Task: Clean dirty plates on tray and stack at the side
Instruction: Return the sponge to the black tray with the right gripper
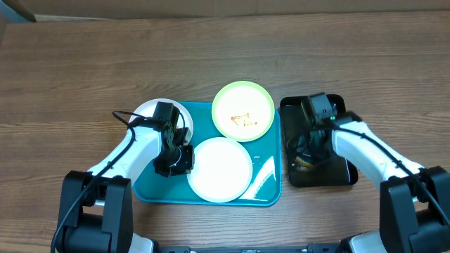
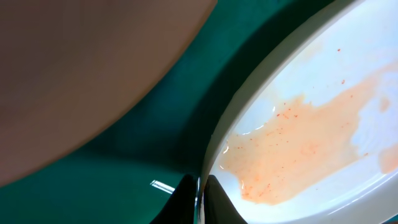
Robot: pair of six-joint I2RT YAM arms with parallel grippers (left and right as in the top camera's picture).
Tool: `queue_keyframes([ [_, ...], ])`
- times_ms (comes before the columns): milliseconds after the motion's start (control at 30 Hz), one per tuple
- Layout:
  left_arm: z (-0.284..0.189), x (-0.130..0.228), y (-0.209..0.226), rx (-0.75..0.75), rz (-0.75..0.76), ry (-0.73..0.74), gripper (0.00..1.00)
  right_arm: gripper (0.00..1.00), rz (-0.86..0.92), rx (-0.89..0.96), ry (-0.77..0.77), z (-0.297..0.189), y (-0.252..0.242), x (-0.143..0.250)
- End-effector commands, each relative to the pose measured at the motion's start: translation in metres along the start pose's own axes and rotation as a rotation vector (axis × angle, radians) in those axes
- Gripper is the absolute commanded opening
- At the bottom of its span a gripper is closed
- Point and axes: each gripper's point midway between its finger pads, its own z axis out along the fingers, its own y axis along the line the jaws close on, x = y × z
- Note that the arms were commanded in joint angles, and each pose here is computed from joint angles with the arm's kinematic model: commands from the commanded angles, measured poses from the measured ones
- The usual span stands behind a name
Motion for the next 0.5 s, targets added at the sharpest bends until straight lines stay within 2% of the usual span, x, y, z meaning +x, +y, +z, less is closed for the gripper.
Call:
queue_keyframes([
  [0,0.0039,0.0032,-0.0002,-0.005,0.01,0.014,0.09,0.04,0.008,-0.086,0.046,0.0177,0.0062,0.0209],
  [133,0.0046,0.0046,0.0003,-0.006,0.007,0.018,0.08,0.04,0.007,-0.118,0.045,0.0267,0.0079,0.0272],
  [200,0.0046,0.0049,0.0003,-0.007,0.008,0.019,0.04,0.04,0.008,-0.118,0.044,0.0267,0.0075,0.0266],
  [467,0.0007,0.0089,-0.0043,0.016,0.013,0.041,0.04,0.04,0.006,-0.118,0.044,0.0267,0.0074,0.0267],
])
